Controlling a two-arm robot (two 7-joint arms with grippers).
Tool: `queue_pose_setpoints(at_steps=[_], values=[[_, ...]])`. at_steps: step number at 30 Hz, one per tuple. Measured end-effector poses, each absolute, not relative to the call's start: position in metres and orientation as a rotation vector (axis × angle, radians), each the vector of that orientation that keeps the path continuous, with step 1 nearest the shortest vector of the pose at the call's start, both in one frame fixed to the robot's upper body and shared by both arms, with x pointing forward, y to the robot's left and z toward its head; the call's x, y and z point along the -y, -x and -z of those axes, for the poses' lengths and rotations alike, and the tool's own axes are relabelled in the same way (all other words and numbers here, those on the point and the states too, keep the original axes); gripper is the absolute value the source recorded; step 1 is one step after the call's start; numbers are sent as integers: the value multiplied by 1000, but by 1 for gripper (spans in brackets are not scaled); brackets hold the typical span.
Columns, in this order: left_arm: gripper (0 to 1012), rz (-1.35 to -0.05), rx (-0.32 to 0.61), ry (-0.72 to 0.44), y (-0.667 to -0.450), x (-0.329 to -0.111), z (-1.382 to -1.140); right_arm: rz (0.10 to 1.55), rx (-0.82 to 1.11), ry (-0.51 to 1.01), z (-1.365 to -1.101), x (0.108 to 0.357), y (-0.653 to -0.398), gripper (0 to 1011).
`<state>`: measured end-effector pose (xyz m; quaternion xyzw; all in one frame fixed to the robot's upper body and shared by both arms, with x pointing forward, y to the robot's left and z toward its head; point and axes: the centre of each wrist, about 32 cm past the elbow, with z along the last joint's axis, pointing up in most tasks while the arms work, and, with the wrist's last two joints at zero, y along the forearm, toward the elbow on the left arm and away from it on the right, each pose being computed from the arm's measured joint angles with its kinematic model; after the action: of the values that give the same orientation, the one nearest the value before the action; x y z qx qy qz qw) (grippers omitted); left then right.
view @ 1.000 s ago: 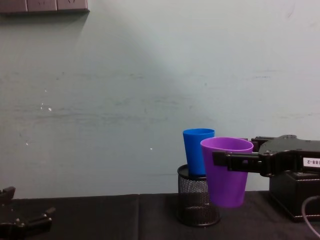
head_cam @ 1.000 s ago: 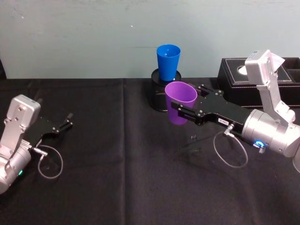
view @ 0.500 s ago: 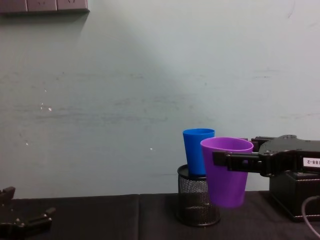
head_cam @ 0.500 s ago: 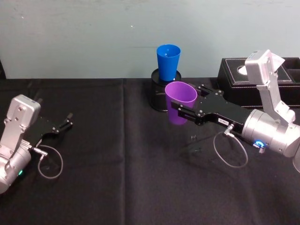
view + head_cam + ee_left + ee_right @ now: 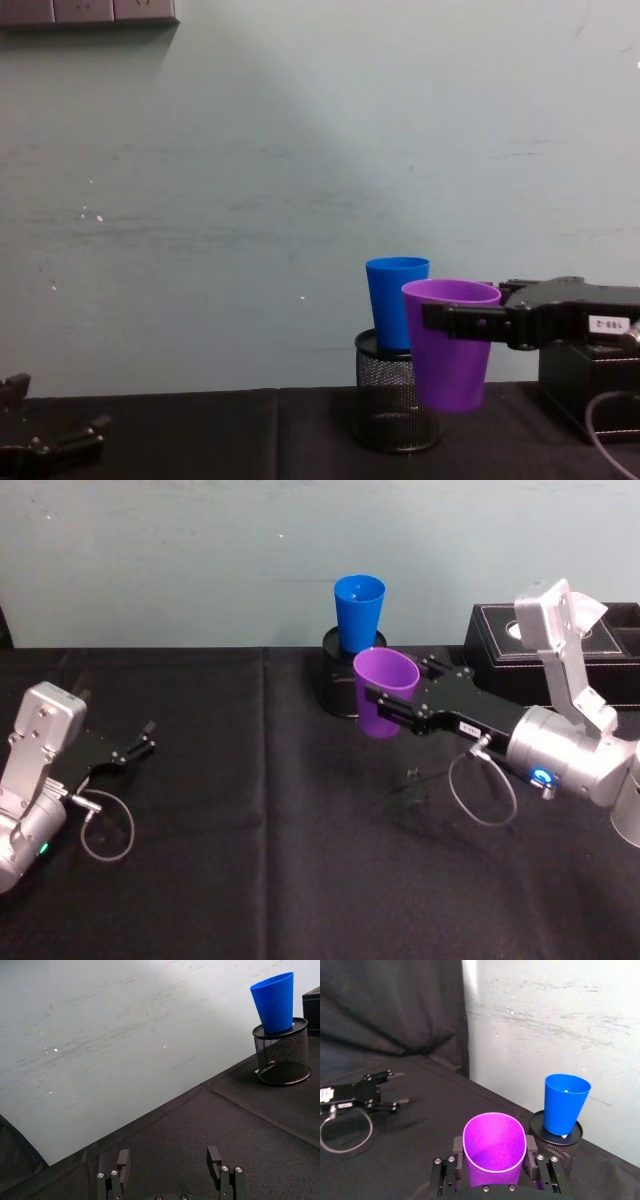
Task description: Pick up one cup with a gripper and tap it against the other cup.
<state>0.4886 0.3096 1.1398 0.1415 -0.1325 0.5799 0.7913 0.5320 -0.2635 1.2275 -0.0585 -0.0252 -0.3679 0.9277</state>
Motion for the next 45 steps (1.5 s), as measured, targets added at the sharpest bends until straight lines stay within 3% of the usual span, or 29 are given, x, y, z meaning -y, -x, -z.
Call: queue_pose_setpoints(at_steps=[45], values=[[1000, -1248, 285, -304, -489, -310, -1140, 878, 30, 112, -1212, 232, -618, 718]])
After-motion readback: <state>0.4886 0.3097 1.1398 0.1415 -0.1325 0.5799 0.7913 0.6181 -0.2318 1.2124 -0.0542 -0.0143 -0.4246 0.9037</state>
